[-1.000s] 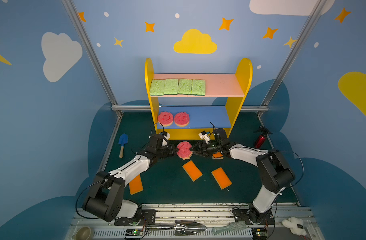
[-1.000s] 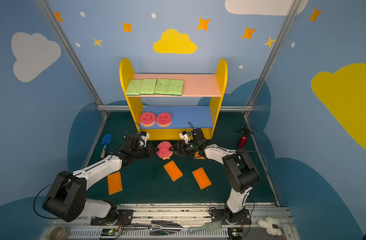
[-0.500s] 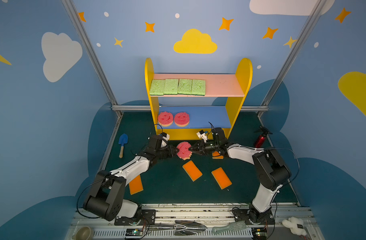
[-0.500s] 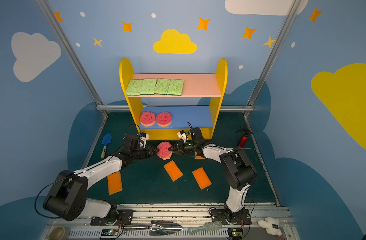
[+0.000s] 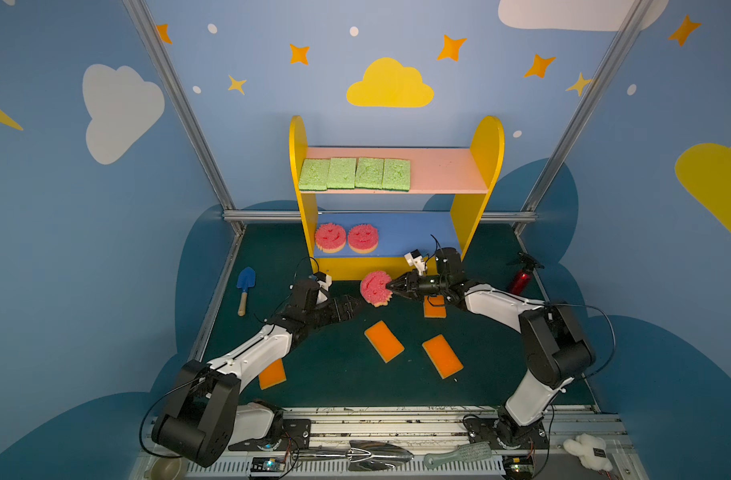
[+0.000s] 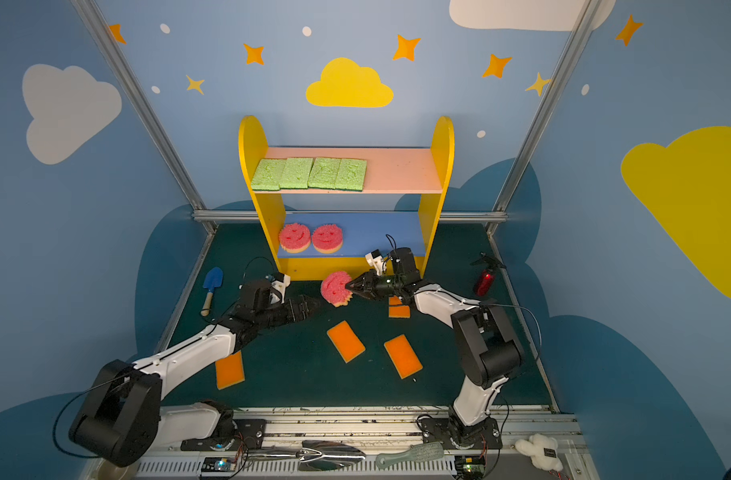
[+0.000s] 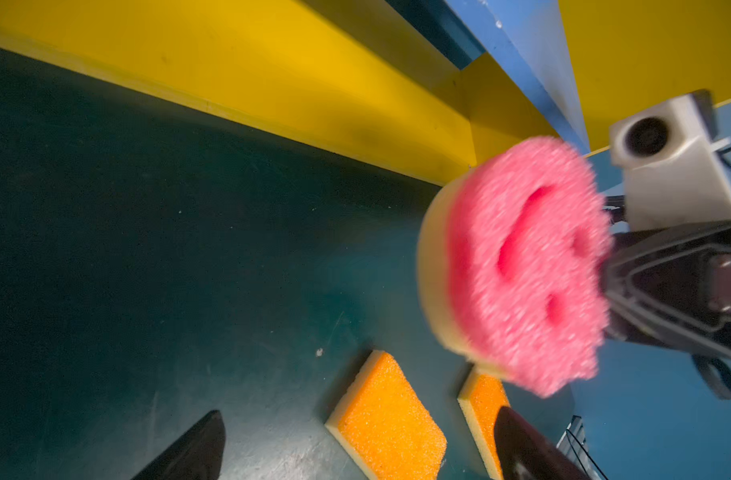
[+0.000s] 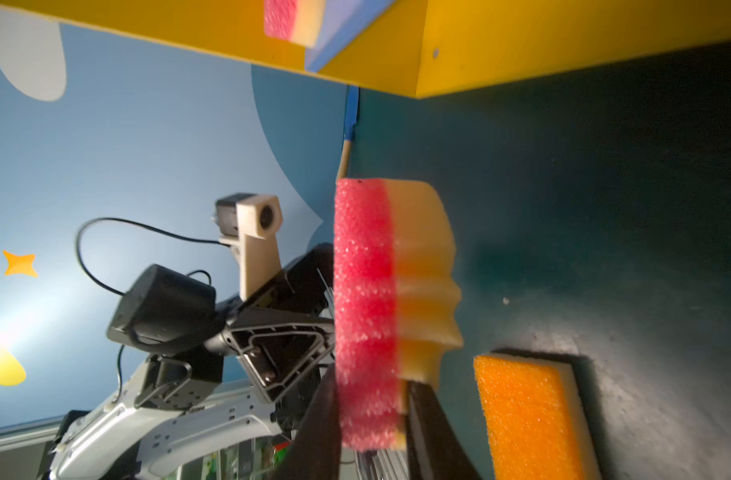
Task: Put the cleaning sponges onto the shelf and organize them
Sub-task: 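Carry the pink sponge with the right gripper onto the blue shelf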
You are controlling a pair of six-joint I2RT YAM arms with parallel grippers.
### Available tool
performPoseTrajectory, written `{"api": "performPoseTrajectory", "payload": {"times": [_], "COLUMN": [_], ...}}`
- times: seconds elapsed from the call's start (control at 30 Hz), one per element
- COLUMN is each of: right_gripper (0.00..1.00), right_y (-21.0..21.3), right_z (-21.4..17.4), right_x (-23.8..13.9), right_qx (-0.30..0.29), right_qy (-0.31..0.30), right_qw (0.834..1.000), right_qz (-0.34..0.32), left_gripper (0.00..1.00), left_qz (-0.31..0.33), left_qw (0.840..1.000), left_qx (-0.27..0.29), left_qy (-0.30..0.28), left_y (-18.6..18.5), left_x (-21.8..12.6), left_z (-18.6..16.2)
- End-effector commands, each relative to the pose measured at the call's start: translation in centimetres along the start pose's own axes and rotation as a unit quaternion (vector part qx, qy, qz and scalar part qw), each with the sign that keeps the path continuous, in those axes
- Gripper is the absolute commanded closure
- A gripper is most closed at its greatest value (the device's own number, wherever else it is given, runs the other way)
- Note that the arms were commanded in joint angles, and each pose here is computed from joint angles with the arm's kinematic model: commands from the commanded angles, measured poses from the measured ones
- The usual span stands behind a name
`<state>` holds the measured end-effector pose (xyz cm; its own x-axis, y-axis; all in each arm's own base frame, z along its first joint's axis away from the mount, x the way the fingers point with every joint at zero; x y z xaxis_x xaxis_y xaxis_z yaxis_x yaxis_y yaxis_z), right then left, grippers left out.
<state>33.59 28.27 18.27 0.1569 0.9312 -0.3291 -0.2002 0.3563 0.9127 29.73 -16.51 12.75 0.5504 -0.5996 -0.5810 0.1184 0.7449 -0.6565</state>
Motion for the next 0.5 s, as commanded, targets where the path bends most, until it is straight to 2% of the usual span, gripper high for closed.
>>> {"api": "performPoseTrajectory", "payload": {"times": [0.0,0.2,0.47], "right_gripper": [0.75,0.75,0.75], "right_y": [0.6,1.7,2.1], "right_z": [2.0,5.7,10.9], "right_x": [-2.2,-3.6,-4.0], "right_qx": [-0.023,-0.038,-0.04], "right_qy": [-0.066,-0.109,-0.157], "right_qw": [0.997,0.993,0.986], "right_qz": [-0.022,-0.031,-0.043], "left_gripper": [0.01,0.01,0.0], "left_qz": [0.004,0.011,0.023], "left_qw": [1.0,0.999,0.998], "left_qx": [0.017,0.038,0.06], "left_qy": [0.005,0.023,0.012], "left_y": [0.3,0.5,0.9], "left_x": [0.3,1.0,1.3], "left_z": [-0.8,-2.6,-4.3]}}
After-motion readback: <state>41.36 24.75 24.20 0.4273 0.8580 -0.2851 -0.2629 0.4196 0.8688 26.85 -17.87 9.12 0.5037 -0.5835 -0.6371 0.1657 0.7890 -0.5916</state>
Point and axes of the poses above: each gripper's point midway between its finger pads, its own x axis out along the fingers, its own y axis along the line the jaws close on, z = x × y, the point moved 3 cm from there along -x, back along the fingers
